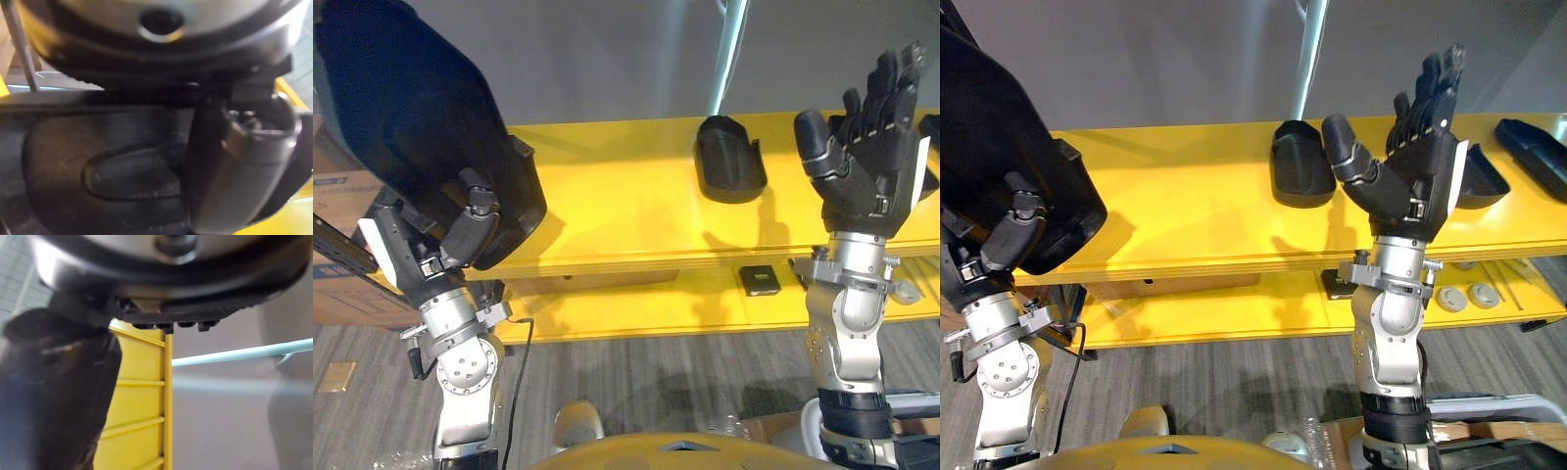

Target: Walk over and take three plastic housings, then place them on the shelf

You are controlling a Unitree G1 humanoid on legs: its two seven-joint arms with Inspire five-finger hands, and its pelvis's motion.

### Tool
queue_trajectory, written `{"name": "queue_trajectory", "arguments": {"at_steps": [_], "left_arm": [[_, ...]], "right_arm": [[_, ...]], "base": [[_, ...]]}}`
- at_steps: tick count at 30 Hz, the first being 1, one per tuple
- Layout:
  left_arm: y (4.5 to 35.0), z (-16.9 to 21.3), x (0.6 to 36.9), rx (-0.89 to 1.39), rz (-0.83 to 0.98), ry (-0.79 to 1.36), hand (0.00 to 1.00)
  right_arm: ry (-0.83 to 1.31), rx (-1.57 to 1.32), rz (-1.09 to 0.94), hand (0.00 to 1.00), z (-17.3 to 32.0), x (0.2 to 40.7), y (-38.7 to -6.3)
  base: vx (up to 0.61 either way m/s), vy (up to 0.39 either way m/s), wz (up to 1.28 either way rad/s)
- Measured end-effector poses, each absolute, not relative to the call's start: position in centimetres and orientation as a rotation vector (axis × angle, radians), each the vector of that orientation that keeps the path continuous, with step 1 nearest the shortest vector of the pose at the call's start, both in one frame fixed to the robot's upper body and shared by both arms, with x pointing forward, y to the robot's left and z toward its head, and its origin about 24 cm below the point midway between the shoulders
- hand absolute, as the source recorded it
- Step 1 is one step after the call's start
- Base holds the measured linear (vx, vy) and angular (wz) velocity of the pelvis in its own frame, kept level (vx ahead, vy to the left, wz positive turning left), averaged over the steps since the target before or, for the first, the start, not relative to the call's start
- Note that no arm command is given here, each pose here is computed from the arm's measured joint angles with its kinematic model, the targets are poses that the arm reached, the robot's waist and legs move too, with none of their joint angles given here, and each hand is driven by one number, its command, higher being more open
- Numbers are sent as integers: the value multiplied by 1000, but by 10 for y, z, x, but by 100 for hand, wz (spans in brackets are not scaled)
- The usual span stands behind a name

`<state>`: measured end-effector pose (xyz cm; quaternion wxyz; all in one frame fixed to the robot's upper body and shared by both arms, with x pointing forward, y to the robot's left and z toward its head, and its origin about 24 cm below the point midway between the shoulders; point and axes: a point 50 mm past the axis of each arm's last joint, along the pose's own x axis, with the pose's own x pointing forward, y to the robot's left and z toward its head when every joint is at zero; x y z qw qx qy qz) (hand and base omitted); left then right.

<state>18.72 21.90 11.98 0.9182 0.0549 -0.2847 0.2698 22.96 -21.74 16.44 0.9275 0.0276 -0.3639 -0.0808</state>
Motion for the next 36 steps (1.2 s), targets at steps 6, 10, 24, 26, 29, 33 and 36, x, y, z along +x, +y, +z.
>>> {"name": "queue_trajectory", "arguments": {"at_steps": [6,10,24,26,29,33,36], "left_arm": [[235,126,184,152,530,-597,0],[248,132,172,101,532,-610,0],[223,148,243,-241,79,-495,0],[237,148,258,-213,135,-453,0],[263,154,279,-174,242,-390,0],[297,163,295,-91,351,-278,0],[311,155,300,-67,380,-181,0]], "right_arm": [[-594,89,-191,100,133,221,-213],[-455,125,-272,100,104,205,-217],[-316,53,-377,100,82,191,-242],[-273,58,-403,100,73,187,-247],[-131,66,-481,100,41,180,-261],[177,34,-627,100,-23,142,-289],[289,-78,-577,100,-38,123,-286]], "base": [[14,259,-25],[-3,29,-47],[17,-30,-24],[-23,9,-34],[-54,-6,-33],[-19,-31,-8],[3,-8,-1]]}}
